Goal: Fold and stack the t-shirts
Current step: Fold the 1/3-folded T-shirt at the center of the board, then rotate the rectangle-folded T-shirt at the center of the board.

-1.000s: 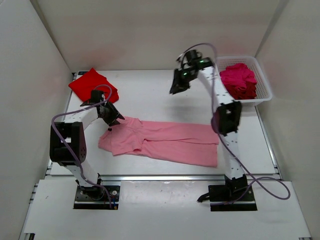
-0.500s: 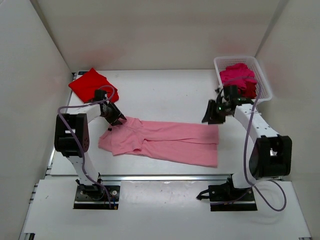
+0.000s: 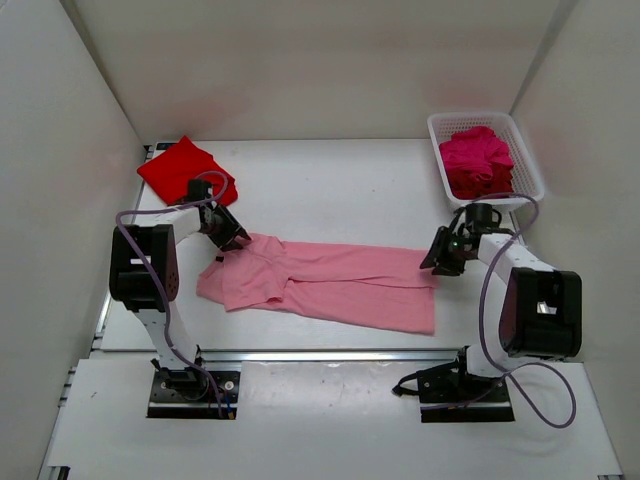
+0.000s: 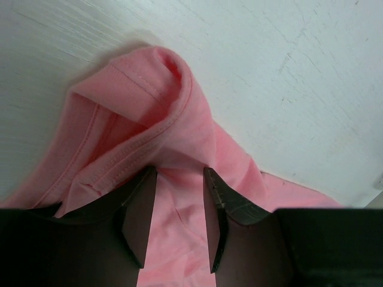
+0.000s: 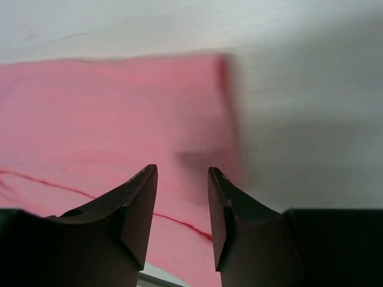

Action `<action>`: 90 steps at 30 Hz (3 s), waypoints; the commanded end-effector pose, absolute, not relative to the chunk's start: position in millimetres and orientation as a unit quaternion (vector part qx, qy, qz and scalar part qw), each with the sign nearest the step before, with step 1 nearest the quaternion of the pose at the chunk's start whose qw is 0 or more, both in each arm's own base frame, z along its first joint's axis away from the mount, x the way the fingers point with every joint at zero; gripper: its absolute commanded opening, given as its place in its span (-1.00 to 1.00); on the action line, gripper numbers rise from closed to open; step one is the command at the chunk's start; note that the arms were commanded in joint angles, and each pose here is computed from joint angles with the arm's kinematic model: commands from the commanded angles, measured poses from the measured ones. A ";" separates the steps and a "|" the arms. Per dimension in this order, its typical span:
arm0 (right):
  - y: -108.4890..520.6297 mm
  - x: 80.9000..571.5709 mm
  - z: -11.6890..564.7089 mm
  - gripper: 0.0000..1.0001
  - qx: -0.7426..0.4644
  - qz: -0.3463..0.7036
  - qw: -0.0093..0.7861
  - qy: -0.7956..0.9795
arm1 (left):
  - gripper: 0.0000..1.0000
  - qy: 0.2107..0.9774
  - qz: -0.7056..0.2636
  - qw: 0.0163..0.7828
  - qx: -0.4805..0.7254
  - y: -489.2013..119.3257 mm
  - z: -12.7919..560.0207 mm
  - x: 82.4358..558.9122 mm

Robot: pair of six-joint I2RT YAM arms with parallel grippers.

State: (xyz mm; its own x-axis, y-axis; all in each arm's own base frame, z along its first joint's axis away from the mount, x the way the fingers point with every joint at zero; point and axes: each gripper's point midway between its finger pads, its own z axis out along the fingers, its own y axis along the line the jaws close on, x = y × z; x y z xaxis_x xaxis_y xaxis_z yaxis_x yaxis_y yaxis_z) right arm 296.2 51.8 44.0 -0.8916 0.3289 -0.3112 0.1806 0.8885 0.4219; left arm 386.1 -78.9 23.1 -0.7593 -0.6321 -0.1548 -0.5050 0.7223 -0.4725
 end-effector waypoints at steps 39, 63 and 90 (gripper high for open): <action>39.8 197.6 39.8 -1.00 0.181 0.118 0.108 0.970 | -0.06 0.912 -0.143 0.188 -0.334 -42.1 28.6 425.2; 254.0 325.5 159.4 -0.99 -0.135 0.322 0.255 0.902 | -0.85 0.908 -0.251 0.268 -0.204 -128.0 141.9 395.2; 468.0 385.3 55.9 0.19 -0.260 0.462 0.134 0.837 | -0.62 0.874 -0.250 0.361 -0.208 -100.4 219.8 436.6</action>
State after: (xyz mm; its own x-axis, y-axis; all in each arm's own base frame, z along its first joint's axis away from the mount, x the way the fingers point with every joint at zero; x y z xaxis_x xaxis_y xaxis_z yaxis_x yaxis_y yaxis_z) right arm 402.9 452.4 49.0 -0.8390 -0.2757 -0.4691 -0.5406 0.5211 0.6604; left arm 436.9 -98.1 218.1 -0.6491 -0.5569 -0.5182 -0.2025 0.7831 -0.5880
